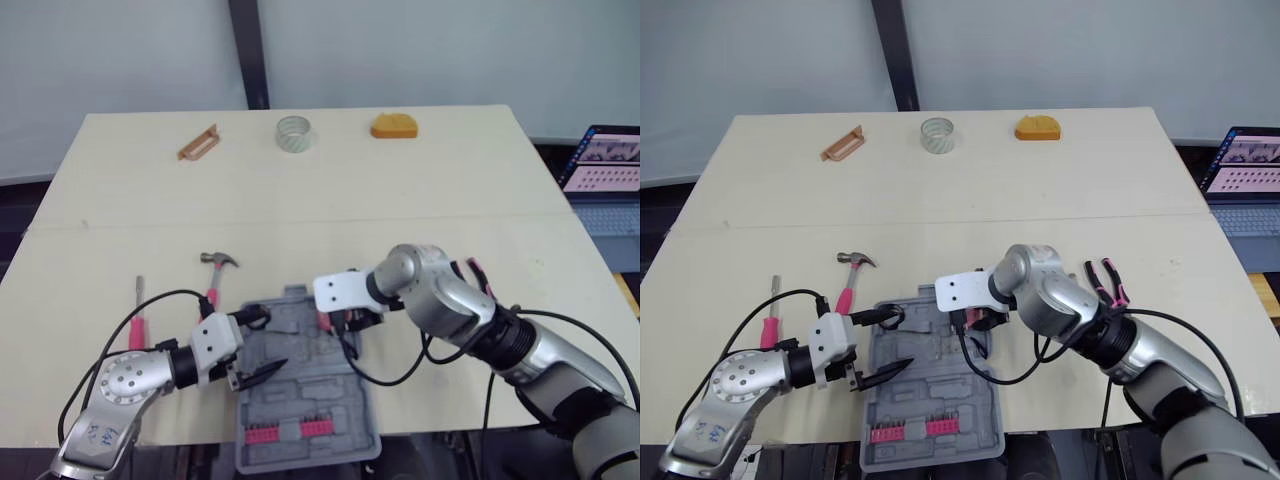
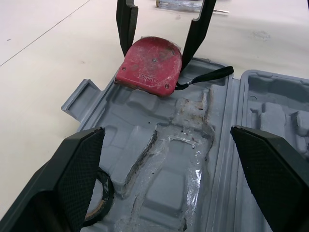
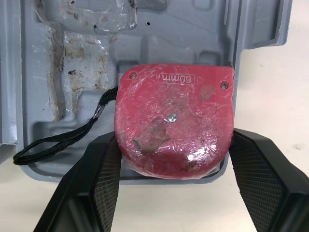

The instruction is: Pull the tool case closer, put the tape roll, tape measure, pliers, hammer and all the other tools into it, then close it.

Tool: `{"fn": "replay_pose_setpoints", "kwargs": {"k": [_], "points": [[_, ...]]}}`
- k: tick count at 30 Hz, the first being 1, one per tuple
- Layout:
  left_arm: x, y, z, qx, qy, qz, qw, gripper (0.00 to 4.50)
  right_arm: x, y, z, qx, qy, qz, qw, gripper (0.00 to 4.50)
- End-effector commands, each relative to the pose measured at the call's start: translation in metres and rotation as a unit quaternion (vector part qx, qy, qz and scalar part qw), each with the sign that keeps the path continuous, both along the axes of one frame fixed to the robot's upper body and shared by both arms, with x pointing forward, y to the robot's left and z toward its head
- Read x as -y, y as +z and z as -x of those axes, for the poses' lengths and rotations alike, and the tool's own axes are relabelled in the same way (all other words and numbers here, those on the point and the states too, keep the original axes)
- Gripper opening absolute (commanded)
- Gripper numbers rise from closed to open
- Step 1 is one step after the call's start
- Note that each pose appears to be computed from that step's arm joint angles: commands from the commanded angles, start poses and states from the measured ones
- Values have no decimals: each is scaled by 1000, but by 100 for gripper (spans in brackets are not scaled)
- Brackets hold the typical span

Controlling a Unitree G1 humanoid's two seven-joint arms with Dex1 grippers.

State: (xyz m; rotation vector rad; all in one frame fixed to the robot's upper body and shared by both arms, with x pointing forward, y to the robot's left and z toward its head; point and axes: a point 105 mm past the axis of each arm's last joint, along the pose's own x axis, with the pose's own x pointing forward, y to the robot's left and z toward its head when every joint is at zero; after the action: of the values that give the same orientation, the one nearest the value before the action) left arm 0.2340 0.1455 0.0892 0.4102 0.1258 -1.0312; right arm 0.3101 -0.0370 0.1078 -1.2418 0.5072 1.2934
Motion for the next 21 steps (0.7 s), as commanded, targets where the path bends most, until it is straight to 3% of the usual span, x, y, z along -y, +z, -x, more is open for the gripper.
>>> {"fn": "replay_pose_setpoints", "kwargs": {"k": [1, 12, 15, 21], "points": [[6, 10, 2, 17, -9, 7, 1000, 450, -4, 5, 0, 15, 6, -14, 1000, 286], [8, 12, 0, 16, -11, 9, 1000, 450, -2, 6, -2, 13, 1, -18, 1000, 286], [8, 13, 0, 16, -11, 9, 1000, 450, -4, 9, -1, 11, 0, -27, 1000, 436], [9, 15, -2, 18, -11, 12, 1000, 450, -3, 22, -1, 20, -5, -48, 999, 445]]}}
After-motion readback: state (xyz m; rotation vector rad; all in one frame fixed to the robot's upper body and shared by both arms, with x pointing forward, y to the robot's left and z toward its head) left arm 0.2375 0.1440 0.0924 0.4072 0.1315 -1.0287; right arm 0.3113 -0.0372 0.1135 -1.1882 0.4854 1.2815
